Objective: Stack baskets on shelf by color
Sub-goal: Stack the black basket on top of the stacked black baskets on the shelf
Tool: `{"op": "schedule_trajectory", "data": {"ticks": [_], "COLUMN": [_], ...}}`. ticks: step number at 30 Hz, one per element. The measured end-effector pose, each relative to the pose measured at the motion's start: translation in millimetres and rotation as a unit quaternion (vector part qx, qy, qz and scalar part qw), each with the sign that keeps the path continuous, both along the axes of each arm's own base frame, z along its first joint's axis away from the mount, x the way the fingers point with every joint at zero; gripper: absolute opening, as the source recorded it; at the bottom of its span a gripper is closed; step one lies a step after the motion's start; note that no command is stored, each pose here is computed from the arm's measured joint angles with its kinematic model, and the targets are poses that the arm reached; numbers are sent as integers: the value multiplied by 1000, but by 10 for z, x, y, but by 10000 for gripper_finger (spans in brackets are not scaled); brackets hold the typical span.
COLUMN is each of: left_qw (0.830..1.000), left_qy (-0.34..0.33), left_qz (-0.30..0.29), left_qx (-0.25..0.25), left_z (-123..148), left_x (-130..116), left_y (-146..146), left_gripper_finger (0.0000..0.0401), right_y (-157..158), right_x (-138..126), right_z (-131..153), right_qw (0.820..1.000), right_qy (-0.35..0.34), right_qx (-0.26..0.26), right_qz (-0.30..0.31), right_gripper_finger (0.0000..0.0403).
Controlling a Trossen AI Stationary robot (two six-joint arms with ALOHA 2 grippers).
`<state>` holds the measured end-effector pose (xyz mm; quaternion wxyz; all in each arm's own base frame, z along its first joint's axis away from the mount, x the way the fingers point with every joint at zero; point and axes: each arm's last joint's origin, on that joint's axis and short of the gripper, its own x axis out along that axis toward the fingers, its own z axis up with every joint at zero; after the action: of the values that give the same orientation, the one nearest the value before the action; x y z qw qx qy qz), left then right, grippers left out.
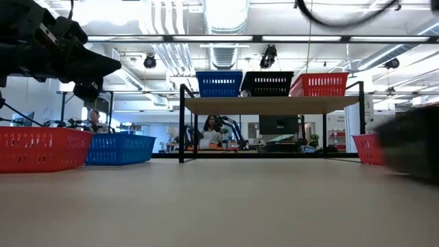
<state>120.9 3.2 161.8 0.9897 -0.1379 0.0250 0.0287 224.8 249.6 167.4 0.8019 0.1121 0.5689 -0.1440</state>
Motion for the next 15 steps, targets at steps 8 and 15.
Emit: {"op": "schedule_trajectory", "data": {"ticks": [8,15], "left_qw": [1000,1000], "left_qy": [1,1], "left_qz": [0,0], "left_qx": [0,0], "left_z": [-2,-2], "left_x": [1,1], "left_y": [0,0], "left_gripper_finger": [0,0], "right_y": [32,-281], "right_x": [455,737], "right_z": [387,1046], "right_qw": [961,889], "right_qy": [-113,-88], "right_qx": [-87,-309], "right_qz": [237,326], "right_gripper_finger": [9,8]}}
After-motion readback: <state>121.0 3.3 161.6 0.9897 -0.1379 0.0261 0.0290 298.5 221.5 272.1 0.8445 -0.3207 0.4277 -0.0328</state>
